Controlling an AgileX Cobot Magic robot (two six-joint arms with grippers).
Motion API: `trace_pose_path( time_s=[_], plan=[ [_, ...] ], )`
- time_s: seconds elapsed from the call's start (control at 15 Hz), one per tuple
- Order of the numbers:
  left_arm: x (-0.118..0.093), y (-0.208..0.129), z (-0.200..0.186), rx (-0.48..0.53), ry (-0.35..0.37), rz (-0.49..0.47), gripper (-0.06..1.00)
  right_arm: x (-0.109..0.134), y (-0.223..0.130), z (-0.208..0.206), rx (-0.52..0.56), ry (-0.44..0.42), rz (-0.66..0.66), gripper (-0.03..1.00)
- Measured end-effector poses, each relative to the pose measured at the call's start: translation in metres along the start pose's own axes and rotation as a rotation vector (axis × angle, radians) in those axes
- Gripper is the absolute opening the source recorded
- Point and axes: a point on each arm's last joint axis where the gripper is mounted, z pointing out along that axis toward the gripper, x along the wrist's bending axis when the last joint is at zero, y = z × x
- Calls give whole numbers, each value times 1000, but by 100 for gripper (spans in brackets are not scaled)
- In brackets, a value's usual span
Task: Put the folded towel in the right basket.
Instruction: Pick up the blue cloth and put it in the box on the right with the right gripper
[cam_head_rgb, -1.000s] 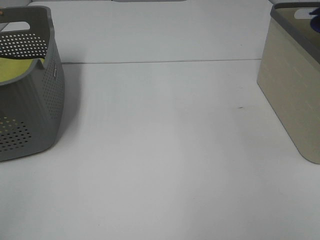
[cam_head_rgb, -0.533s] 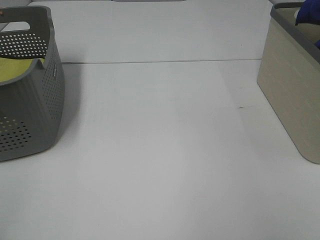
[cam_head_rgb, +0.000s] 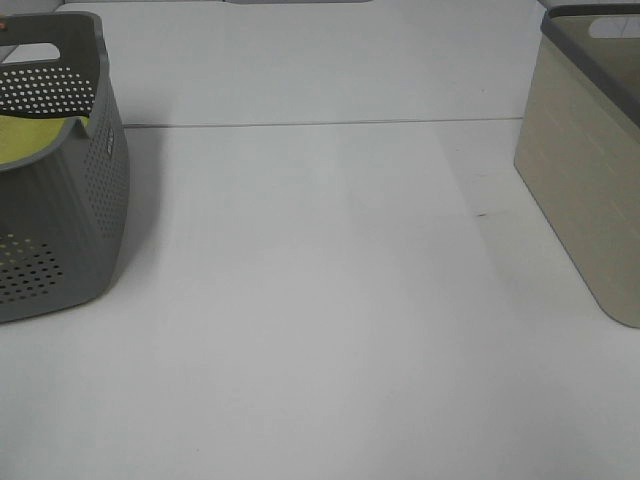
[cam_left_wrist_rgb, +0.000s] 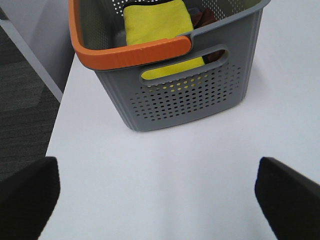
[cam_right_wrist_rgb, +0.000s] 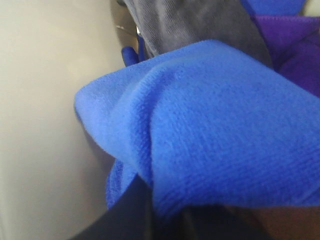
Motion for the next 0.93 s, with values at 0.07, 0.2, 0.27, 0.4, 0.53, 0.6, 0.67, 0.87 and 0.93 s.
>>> trace_pose_path(
  time_s=[0.07, 0.2, 0.27, 0.4, 0.53, 0.6, 0.67, 0.87, 0.93],
  plan=[
    [0, 0, 0, 0, 0, 0, 99, -1, -1, 2, 15, 2, 3, 8],
    [0, 0, 0, 0, 0, 0, 99, -1, -2, 2, 29, 0, -4, 33],
    [0, 0, 0, 0, 0, 0, 99, -1, -3, 2, 36, -2, -8, 51],
    [0, 0, 0, 0, 0, 0, 99, -2, -5, 2, 58, -15, 1, 80],
    [0, 0, 0, 0, 0, 0, 99, -5, -8, 2, 90, -49, 4, 92],
    [0, 0, 0, 0, 0, 0, 99, -7, -10, 1, 121, -72, -9, 92],
    [0, 0, 0, 0, 0, 0, 99, -10, -13, 1, 152, -96, -27, 93],
    [0, 0, 0, 0, 0, 0, 99, -6, -14, -13, 143, -115, -63, 93],
    [0, 0, 0, 0, 0, 0, 99, -1, -12, -24, 110, -113, -73, 93]
  ],
)
